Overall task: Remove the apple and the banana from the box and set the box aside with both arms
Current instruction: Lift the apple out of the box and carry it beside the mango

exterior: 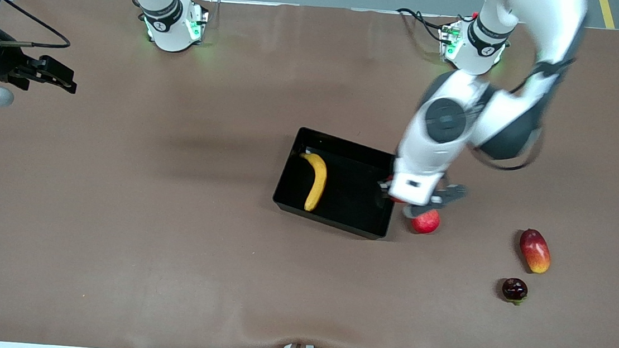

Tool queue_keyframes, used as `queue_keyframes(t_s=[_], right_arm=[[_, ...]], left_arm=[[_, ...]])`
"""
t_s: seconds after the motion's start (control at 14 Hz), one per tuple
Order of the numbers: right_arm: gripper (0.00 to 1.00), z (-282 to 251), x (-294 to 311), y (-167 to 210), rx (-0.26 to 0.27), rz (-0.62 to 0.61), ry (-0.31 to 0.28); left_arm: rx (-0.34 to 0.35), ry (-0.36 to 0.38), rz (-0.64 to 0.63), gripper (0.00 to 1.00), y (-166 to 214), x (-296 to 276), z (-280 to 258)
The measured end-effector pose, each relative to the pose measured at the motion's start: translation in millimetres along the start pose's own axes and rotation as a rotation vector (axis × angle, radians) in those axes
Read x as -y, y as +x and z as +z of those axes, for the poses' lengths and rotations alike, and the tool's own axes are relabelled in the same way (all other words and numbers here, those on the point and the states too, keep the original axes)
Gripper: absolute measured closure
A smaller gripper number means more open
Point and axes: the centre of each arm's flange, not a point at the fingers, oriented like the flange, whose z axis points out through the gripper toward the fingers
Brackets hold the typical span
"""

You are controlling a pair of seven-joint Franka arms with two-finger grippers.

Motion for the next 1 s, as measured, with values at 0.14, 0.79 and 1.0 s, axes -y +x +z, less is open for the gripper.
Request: queue_keyframes(t_s=[0.14,0.79,1.0], right_arm=[[0.0,0.3,0.2,0.0,0.001,0.0,0.0],[0.0,1.1,0.3,0.2,0.002,0.0,0.0],[0.0,1.2,0.3,0.2,0.003,0.0,0.0]], left_arm=[[0.013,0.024,0.031,0.25,33.9,43.2,-11.6],[0.173,0.076,0.065,0.25,138.1,232.8,113.0],[0.168,0.097,0.07,0.25,128.8,254.2,156.4]])
